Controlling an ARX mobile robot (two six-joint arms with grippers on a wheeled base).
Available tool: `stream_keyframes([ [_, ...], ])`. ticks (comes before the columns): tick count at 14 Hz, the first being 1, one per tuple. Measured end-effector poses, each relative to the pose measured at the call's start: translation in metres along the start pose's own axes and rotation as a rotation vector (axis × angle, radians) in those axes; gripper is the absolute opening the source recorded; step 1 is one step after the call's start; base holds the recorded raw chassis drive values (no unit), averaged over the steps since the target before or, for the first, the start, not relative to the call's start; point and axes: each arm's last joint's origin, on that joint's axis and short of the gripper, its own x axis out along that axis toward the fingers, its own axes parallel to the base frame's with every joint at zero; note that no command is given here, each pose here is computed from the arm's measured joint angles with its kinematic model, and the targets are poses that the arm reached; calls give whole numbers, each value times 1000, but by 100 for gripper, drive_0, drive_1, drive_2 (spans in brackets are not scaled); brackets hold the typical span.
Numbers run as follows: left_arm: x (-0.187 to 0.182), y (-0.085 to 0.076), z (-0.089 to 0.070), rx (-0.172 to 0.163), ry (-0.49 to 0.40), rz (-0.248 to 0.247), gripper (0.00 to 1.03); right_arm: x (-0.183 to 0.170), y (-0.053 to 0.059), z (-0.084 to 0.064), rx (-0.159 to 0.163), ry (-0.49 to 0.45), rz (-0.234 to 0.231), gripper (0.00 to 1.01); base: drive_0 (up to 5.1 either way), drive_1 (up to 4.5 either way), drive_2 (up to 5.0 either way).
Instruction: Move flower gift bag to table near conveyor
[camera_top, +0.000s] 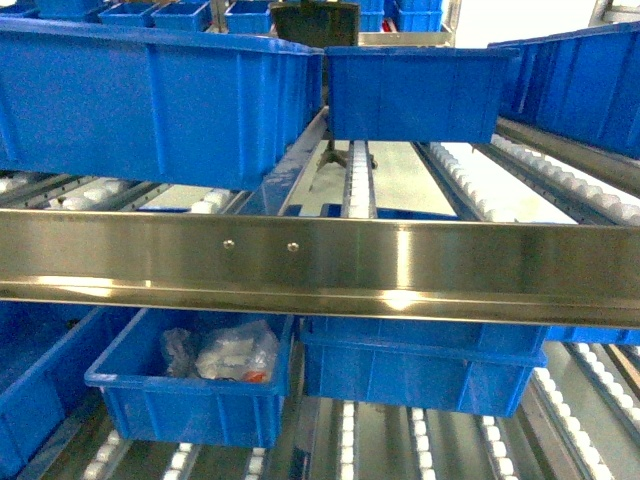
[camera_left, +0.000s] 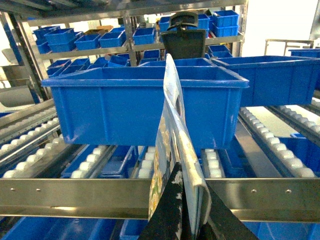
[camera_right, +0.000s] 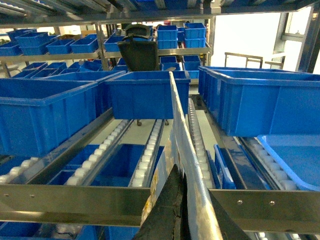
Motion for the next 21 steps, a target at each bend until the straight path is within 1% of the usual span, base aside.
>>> stream_keyframes([
  [21, 0, 0, 0, 0, 0, 0, 2, 0, 0, 0, 0, -2, 0, 2, -476, 125, 360],
])
